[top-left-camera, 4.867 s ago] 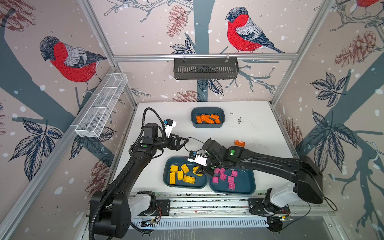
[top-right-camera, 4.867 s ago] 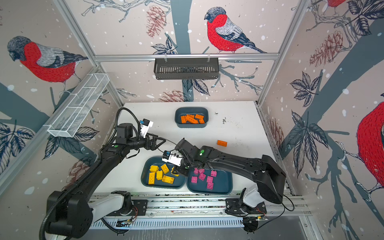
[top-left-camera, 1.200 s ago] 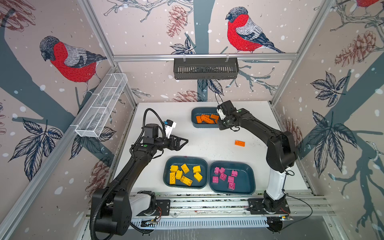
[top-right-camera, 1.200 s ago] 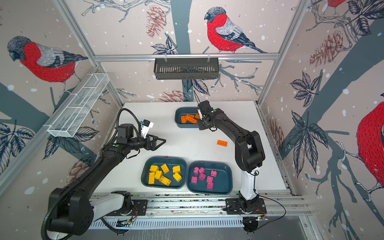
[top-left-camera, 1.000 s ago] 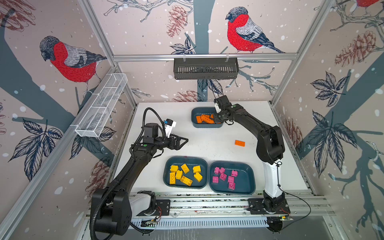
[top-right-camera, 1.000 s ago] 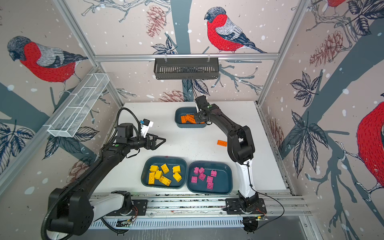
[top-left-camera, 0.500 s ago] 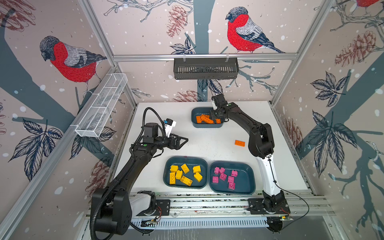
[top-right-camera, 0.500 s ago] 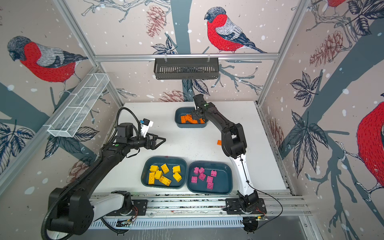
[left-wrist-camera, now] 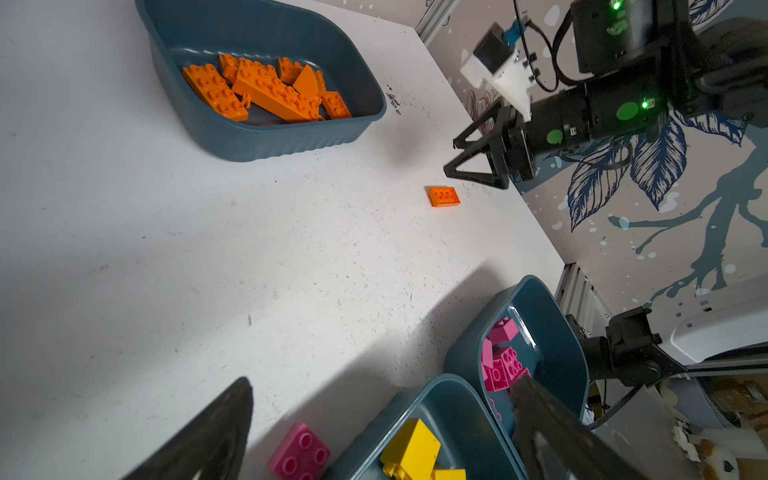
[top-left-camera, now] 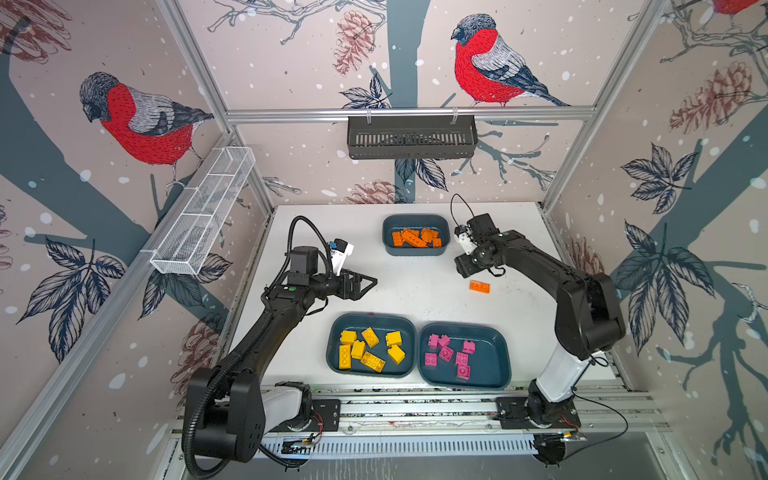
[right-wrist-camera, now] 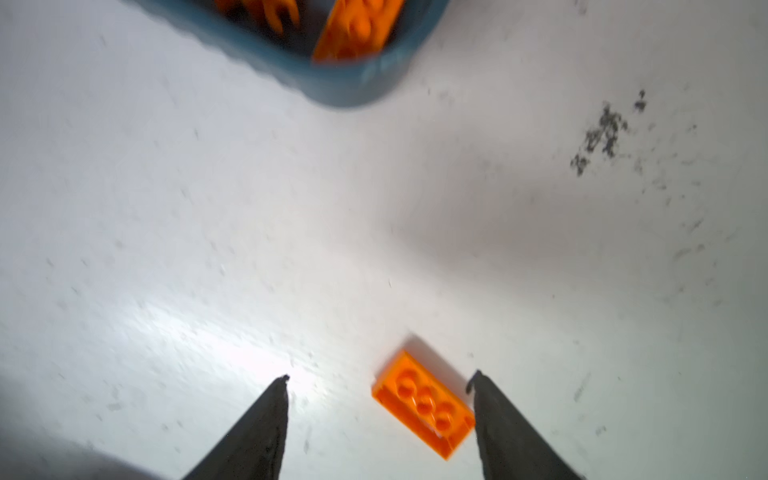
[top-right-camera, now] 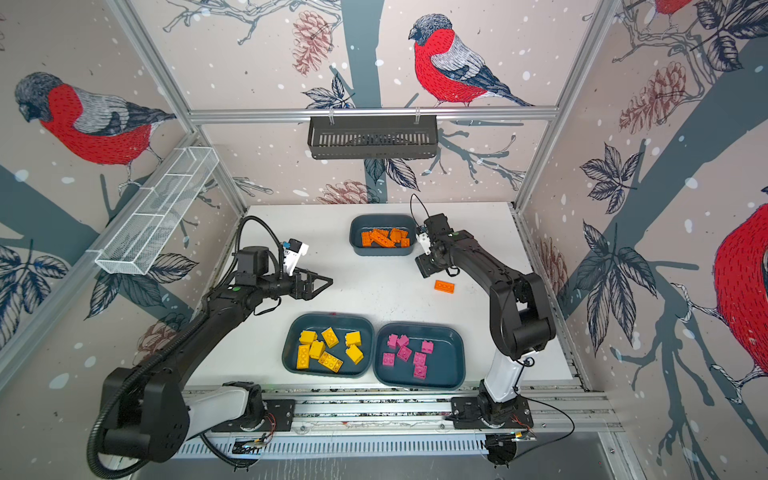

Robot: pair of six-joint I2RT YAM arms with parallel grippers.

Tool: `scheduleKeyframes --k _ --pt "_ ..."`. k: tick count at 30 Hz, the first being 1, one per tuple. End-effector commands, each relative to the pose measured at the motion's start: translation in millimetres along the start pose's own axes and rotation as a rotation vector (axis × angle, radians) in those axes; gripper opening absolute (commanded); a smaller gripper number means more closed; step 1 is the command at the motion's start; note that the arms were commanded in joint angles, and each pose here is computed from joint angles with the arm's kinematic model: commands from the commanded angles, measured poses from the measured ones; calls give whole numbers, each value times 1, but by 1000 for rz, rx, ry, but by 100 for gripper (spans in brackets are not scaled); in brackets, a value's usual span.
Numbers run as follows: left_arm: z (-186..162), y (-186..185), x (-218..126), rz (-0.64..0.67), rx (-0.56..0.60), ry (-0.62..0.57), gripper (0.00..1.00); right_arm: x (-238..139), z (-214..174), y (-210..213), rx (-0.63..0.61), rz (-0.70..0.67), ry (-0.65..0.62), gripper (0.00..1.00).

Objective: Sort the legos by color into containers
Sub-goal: 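Move the right gripper to the last orange 2x4 brick and grasp, then carry the orange brick into the far bin and release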

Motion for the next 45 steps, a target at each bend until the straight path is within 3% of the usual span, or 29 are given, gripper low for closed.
scheduleKeyframes --k 1,5,13,23,26,31,36,42,45 --pt "6 -2 0 -26 29 -21 96 -1 -7 -9 -181 15 -47 71" --pt "7 -2 -1 -26 31 -24 97 10 -18 -24 -223 25 22 72" --pt "7 -1 -1 -27 32 -24 96 32 -32 -28 -269 206 78 74" --pt "6 -2 -1 -26 36 -23 96 59 -40 -30 -295 171 177 68" --pt "5 -2 -1 -24 34 -18 96 62 -41 -28 -294 160 192 59" --pt "6 -1 -2 -22 37 -16 96 56 -42 -30 -308 99 207 31" --pt "6 -1 -2 -23 38 -13 96 39 -19 -29 -291 119 139 21" --pt "11 0 -2 -17 43 -20 96 -12 56 -6 -289 224 -192 23" --pt "13 1 -2 -12 46 -21 96 -18 93 8 -288 255 -324 24"
Point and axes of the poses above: each gripper's point midway between its finger pads, its own x axis out along the fingers, its own y axis along the line the jaws close on, z = x × y, the point moved 9 cm from there along -x, back along the fingers, and after that the axes turned 6 degrees about x, right-handed, at the moved point
